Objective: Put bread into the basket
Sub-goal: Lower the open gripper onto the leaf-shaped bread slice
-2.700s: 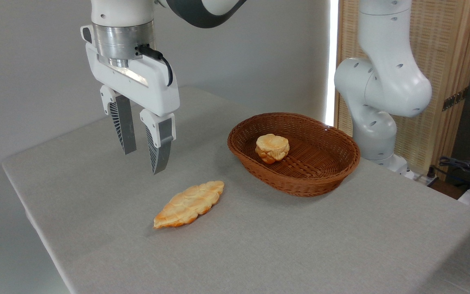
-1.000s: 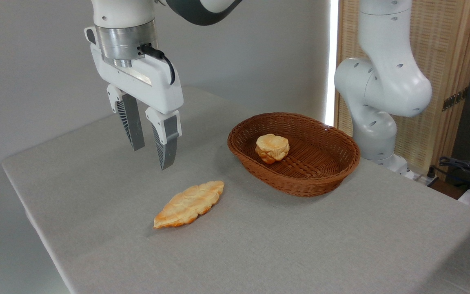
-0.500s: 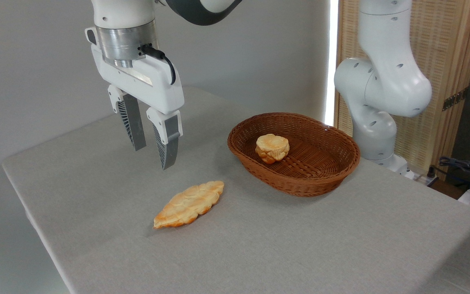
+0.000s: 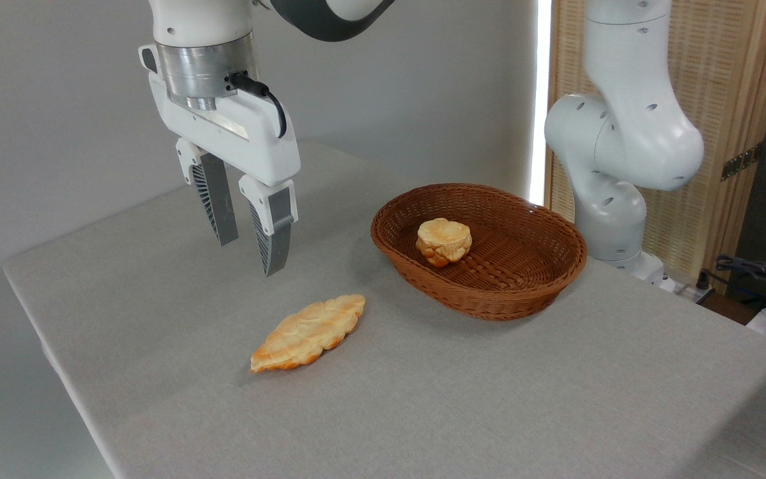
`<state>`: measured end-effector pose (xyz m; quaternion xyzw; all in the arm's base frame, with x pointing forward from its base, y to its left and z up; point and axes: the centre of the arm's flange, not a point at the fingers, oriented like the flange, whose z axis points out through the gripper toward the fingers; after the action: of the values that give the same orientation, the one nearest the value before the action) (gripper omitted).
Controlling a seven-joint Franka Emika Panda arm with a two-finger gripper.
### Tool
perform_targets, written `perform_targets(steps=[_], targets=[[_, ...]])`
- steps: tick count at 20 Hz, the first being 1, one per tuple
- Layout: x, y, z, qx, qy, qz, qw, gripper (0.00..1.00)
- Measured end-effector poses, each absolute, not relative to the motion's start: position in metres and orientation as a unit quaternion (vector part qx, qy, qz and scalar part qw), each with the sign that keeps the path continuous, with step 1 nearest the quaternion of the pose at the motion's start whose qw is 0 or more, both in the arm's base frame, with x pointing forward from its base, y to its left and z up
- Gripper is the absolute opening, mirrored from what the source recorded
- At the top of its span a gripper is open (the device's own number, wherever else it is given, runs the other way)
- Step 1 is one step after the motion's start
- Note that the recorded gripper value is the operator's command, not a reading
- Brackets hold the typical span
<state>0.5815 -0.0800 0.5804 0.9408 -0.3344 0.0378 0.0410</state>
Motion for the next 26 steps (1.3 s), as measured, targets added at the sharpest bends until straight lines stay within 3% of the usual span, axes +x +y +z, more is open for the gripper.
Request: perform_targets(steps=[18,26], targets=[[0.583,-0.079,0.578,0.941,-0.333,0.037,0.041,1.0],[0.577,-0.075,0.519,0.924,-0.378,-0.016,0.055,1.0]])
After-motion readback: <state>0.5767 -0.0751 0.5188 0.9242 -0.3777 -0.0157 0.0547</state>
